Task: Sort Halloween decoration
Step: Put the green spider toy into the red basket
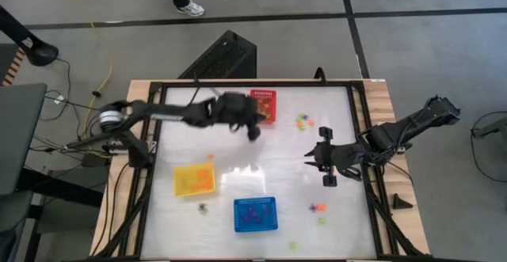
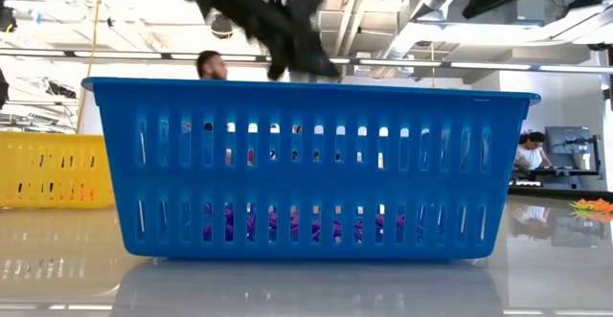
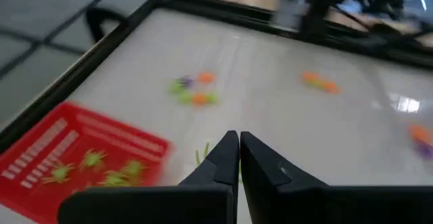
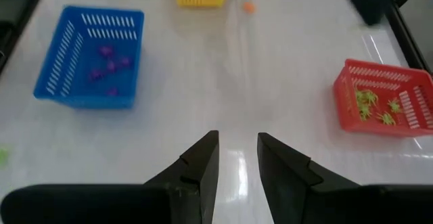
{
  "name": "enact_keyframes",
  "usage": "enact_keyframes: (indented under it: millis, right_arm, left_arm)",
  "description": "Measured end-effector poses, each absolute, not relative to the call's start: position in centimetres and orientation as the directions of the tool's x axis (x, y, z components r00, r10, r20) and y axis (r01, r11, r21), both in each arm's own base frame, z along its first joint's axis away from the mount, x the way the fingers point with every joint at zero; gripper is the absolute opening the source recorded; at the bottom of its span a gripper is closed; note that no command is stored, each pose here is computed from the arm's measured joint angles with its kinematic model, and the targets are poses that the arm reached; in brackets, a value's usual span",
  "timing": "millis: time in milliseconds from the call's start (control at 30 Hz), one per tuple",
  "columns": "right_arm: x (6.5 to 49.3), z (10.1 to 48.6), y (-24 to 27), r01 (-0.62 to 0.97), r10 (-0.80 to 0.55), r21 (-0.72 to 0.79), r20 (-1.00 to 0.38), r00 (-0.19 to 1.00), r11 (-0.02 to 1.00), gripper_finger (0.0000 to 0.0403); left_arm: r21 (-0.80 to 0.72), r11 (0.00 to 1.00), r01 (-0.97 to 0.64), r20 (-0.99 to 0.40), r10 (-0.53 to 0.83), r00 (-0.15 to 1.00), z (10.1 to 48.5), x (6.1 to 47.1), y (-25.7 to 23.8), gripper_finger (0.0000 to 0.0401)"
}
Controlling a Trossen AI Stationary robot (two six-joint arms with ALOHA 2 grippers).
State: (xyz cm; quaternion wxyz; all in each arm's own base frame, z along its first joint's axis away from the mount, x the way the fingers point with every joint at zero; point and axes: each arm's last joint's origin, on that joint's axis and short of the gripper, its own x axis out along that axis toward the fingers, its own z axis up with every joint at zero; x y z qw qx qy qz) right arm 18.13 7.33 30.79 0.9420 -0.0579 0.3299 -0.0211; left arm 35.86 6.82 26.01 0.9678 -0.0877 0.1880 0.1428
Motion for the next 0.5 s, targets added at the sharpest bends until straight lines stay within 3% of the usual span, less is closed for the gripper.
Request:
enact_keyframes:
  millis: [233,500]
  right_arm:
    - [17.9,30.6,7.2,0.001,-0.091,-0.139,-0.642,0.762,0.99,0.0134]
    - [17.9,30.6,7.2,0.017,-0.092,-0.121,-0.642,0.761,0.993,0.0134]
  left_arm:
    - [-0.295,0.849,-0.438,-0.44,0.286,0.851,20.0,36.1,16.3,0.0]
    - [-0.379,0.81,-0.448,-0.393,0.298,0.87,19.1,35.5,19.4,0.0005]
